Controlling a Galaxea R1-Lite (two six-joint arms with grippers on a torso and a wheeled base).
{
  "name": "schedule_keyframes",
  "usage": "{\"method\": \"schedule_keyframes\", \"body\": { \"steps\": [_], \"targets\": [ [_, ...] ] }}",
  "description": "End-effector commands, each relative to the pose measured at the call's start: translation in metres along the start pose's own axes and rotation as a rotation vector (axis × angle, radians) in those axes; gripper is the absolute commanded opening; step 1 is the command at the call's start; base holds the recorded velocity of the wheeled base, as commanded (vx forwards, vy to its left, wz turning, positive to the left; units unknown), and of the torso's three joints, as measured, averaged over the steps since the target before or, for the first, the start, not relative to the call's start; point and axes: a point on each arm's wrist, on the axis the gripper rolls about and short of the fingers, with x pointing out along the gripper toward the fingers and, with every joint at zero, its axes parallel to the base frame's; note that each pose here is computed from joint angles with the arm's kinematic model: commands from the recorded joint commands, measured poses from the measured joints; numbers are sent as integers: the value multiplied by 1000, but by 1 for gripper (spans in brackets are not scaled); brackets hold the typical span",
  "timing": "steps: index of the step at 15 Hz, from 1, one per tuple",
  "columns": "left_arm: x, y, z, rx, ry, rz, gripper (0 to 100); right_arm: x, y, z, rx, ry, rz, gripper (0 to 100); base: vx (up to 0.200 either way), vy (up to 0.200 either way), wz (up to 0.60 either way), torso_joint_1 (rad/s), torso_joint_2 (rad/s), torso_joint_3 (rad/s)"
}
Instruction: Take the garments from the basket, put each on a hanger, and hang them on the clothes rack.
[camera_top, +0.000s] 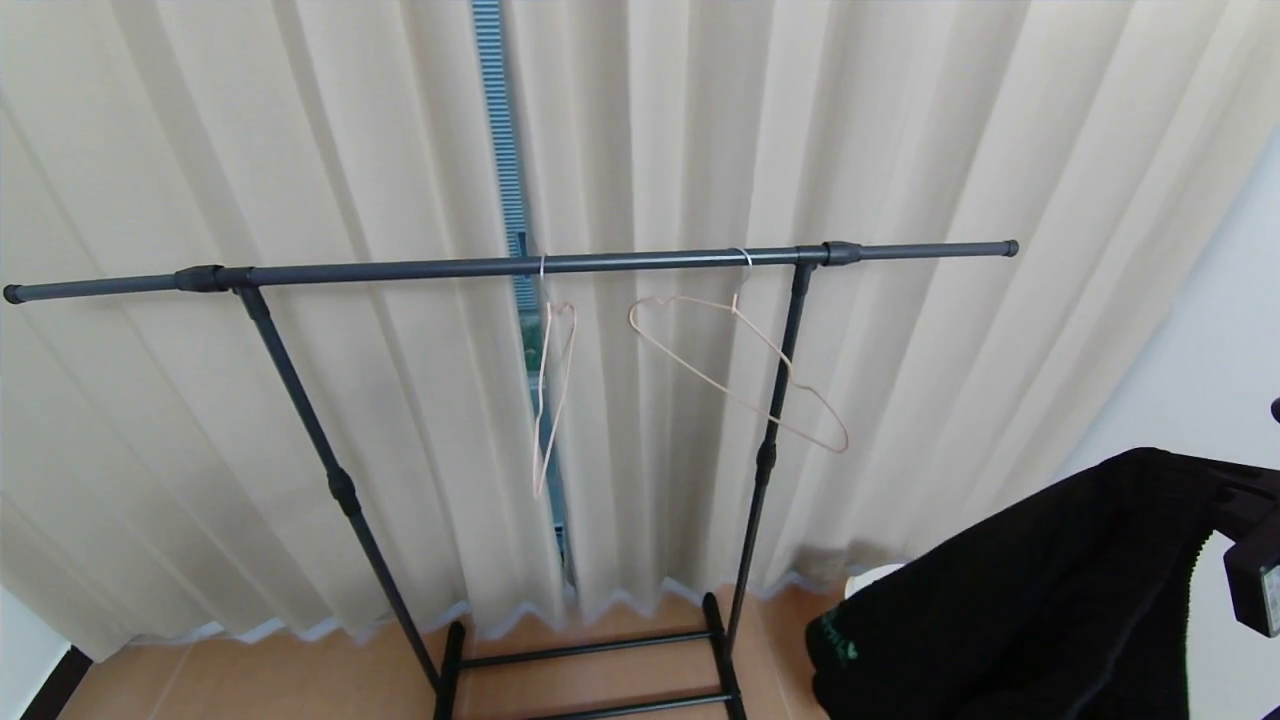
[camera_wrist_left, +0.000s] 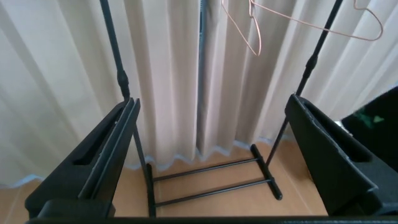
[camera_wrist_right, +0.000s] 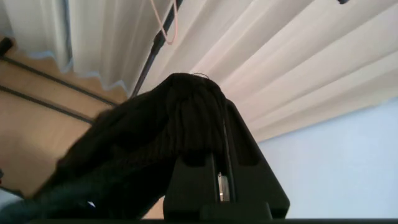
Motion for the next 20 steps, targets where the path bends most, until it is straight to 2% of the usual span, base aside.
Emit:
{"method": "schedule_keyframes", "body": {
  "steps": [1, 3, 4, 5, 6, 7, 8, 9, 11, 13, 14, 15, 16, 18, 19, 20],
  "targets": [
    [0, 0, 0, 1, 1, -1, 100, 1, 4, -3, -9, 8, 19, 0, 0, 0, 0, 0, 0, 0],
    [0, 0, -1, 13, 6, -5, 100, 1, 6, -4, -27, 12, 29, 0, 0, 0, 0, 0, 0, 0],
    [1, 0, 0, 37, 30, -13, 100, 1, 9, -3, -47, 2, 54, 0, 0, 0, 0, 0, 0, 0],
    [4, 0, 2, 56, 77, -15, 100, 1, 12, -1, -55, -10, 77, 0, 0, 0, 0, 0, 0, 0],
    [14, 1, 14, 100, 179, -36, 100, 6, 21, 6, -77, -30, 137, 0, 0, 0, 0, 0, 0, 0],
    [23, 1, 27, 94, 233, -74, 100, 11, 26, 13, -76, -35, 172, 0, 0, 0, 0, 0, 0, 0],
    [39, 1, 54, 67, 274, -159, 100, 25, 31, 26, -29, -27, 207, 0, 0, 0, 0, 0, 0, 0],
    [51, 1, 67, 50, 308, -201, 100, 36, 37, 38, 12, -27, 236, 0, 0, 0, 0, 0, 0, 0],
    [84, -1, 80, 28, 431, -288, 100, 61, 48, 58, 103, -1, 273, 0, 0, 0, 0, 0, 0, 0],
    [113, -13, 96, -76, 510, -380, 100, 89, 60, 68, 169, 46, 286, 0, 0, 0, 0, 0, 0, 0],
    [121, -18, 101, -110, 531, -395, 100, 94, 62, 71, 186, 49, 287, 0, 0, 0, 0, 0, 0, 0],
    [143, -34, 108, -158, 597, -379, 100, 107, 69, 77, 257, 66, 296, 0, 0, 0, 0, 0, 0, 0],
    [156, -51, 107, -173, 654, -383, 100, 115, 79, 85, 316, 67, 305, 0, 0, 0, 0, 0, 0, 0],
    [173, -89, 107, -247, 762, -465, 100, 118, 89, 98, 401, 52, 263, 0, 0, 0, 0, 0, 0, 0],
    [177, -104, 104, -259, 805, -492, 100, 118, 93, 102, 424, 46, 258, 0, 0, 0, 0, 0, 0, 0],
    [191, -121, 101, -263, 852, -498, 100, 119, 96, 112, 484, 28, 263, 0, 0, 0, 0, 0, 0, 0]
  ]
}}
